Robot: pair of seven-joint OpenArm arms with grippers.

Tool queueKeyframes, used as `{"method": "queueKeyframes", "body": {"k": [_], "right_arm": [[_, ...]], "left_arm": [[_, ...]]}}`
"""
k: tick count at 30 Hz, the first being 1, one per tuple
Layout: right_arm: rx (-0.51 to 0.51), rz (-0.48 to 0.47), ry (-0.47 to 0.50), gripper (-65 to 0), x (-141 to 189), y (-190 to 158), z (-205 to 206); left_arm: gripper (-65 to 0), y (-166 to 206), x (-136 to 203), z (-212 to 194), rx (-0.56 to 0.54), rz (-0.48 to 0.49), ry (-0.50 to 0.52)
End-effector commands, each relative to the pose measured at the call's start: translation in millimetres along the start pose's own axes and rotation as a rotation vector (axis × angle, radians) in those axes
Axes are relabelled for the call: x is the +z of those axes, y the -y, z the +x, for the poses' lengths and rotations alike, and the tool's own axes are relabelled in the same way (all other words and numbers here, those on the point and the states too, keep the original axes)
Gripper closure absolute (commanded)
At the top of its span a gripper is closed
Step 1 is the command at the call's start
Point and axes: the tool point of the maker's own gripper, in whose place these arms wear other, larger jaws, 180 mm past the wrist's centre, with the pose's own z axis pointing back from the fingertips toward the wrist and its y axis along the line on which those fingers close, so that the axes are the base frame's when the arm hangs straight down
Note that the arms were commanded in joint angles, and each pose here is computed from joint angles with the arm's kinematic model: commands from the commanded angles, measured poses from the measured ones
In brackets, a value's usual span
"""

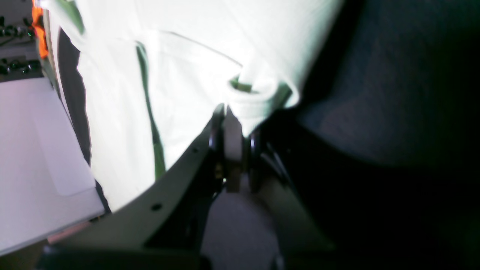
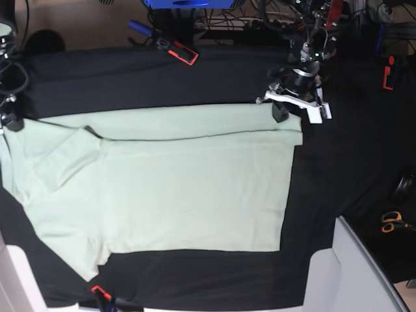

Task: Fold the T-shirt properly
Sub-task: 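Drag the shirt toward the robot base with both grippers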

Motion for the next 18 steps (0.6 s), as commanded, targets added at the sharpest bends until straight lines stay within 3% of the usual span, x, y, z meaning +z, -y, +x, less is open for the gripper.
{"method": "queueKeyframes", "body": {"k": [1, 10, 18], "right_arm": [[0.025, -0.005, 0.05, 0.0, 10.2, 1.1, 22.6], [0.145, -0.088, 0.029, 0.0, 41.9, 18.5, 27.0], [0.181, -0.153, -0.007, 0.0, 64.1, 32.5, -5.4]], "left_arm": [[0.0, -2.1, 3.4, 13.4, -0.009, 0.001, 0.043], [0.0, -17.2, 18.0, 1.3, -0.037, 0.022, 0.008], [0.0, -25.7, 27.8, -8.4, -0.051, 0.035, -0.017]]}}
